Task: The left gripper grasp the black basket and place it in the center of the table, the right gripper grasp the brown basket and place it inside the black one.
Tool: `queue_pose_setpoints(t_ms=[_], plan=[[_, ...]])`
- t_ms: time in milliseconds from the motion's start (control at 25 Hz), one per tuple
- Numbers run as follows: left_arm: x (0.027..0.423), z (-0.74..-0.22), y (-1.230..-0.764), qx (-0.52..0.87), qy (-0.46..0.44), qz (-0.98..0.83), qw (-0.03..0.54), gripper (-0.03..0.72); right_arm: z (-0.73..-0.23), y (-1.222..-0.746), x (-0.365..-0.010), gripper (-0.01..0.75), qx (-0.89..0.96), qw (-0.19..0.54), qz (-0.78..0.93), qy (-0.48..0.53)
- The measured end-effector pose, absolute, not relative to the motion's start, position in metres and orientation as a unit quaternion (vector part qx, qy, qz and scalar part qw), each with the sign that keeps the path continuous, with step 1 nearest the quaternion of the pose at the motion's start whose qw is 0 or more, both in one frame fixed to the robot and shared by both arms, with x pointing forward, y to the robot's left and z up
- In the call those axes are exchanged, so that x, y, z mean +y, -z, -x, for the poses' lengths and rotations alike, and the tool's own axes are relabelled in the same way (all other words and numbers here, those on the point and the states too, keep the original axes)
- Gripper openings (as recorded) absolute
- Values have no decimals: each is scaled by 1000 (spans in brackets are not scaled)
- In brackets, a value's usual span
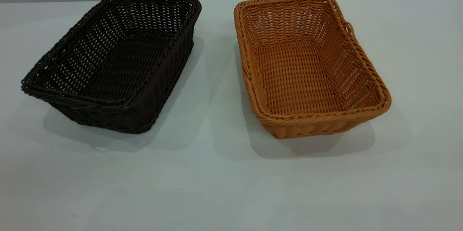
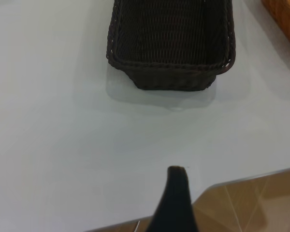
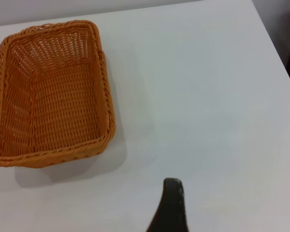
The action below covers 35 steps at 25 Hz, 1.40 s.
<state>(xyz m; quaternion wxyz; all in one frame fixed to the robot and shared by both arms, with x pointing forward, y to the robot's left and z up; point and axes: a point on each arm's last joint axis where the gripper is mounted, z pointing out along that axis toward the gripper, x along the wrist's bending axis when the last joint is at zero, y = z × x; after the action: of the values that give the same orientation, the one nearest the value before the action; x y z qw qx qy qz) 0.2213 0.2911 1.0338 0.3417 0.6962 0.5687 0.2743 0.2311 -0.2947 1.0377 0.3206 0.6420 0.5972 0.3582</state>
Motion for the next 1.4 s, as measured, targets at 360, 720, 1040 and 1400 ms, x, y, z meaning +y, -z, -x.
queue_pose_setpoints(t_ms=[360,720,1040,1400], plan=[[291,-221,-1034,569,-274,-696,342,584,-231,-1038,-295,583,597,321,-642,-358],[291,-221,-1034,569,-274,-696,342,584,-231,-1038,-295,583,597,321,-642,-358],[291,-221,-1034,569,-274,-696,342,584,-231,-1038,-295,583,597,321,-642,-358],[285,-221,-1035,563,-250,-697,367,584,-231,-1038,-295,583,597,321,-642,-358]])
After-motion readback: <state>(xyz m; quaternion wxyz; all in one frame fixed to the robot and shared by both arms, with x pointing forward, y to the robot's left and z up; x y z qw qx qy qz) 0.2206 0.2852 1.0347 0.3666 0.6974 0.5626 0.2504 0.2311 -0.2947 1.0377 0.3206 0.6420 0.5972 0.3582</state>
